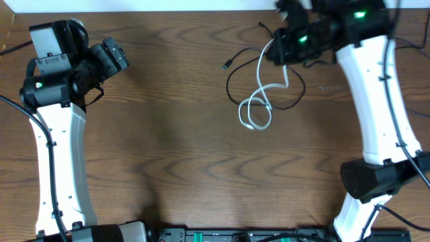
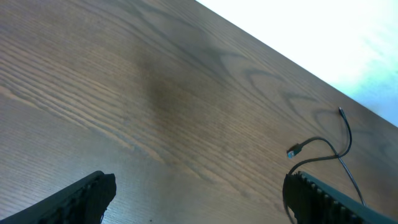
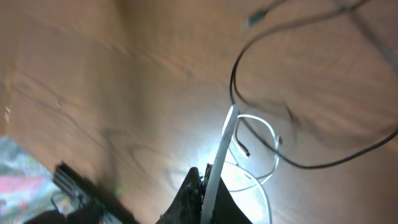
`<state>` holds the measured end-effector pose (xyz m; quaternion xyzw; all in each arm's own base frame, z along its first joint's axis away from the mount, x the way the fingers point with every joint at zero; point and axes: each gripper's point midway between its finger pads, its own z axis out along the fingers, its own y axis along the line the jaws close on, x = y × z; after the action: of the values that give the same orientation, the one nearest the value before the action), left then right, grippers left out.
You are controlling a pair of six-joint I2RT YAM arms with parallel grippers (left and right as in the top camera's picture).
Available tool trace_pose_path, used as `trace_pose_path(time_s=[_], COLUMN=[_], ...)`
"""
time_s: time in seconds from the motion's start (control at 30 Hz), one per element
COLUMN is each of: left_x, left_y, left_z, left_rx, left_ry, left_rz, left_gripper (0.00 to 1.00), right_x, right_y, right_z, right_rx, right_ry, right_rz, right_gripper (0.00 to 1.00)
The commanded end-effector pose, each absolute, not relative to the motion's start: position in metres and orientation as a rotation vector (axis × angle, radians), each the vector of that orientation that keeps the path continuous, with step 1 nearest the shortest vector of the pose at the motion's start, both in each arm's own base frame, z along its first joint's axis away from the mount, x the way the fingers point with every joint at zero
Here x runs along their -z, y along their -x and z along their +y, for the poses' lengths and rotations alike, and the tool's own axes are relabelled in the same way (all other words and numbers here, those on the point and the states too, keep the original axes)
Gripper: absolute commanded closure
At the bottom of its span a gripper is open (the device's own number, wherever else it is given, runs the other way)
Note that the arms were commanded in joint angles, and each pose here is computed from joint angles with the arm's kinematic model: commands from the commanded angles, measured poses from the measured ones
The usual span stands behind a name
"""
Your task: Untangle cables
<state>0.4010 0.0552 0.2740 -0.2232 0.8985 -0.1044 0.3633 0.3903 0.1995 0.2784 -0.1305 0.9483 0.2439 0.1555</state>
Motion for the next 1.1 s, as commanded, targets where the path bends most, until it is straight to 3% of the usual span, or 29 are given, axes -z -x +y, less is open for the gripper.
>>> trace_pose_path(time_s=[0.0,0.3,0.57,1.07], left_x=[-0.271,-0.271,-0.271,-0.271], left_y=[-0.402,-0.402,-0.402,-0.402], left_z=[0.059,0.059,0.059,0.059], left_rx=[0.242,0.242,0.242,0.242], left_ry=[0.569,0.569,0.569,0.569], left_rz=[2.321,2.321,2.321,2.321], left_gripper=[0.08,0.08,0.08,0.08], right_x=[-0.24,-0.191,-0.274,-0.345], right_y=[-0.383,-0.335,-0.285,-0.31], right_z=[0.21,0.234,0.272,0.253], right_rx=[-0.643,-0.759,-1.453,-1.257], right_ry=[0.404,0.653,1.054,1.05], right_rz=[2.834,2.978,2.578,2.331], right_gripper=[0.99,0.99,0.99,0.99])
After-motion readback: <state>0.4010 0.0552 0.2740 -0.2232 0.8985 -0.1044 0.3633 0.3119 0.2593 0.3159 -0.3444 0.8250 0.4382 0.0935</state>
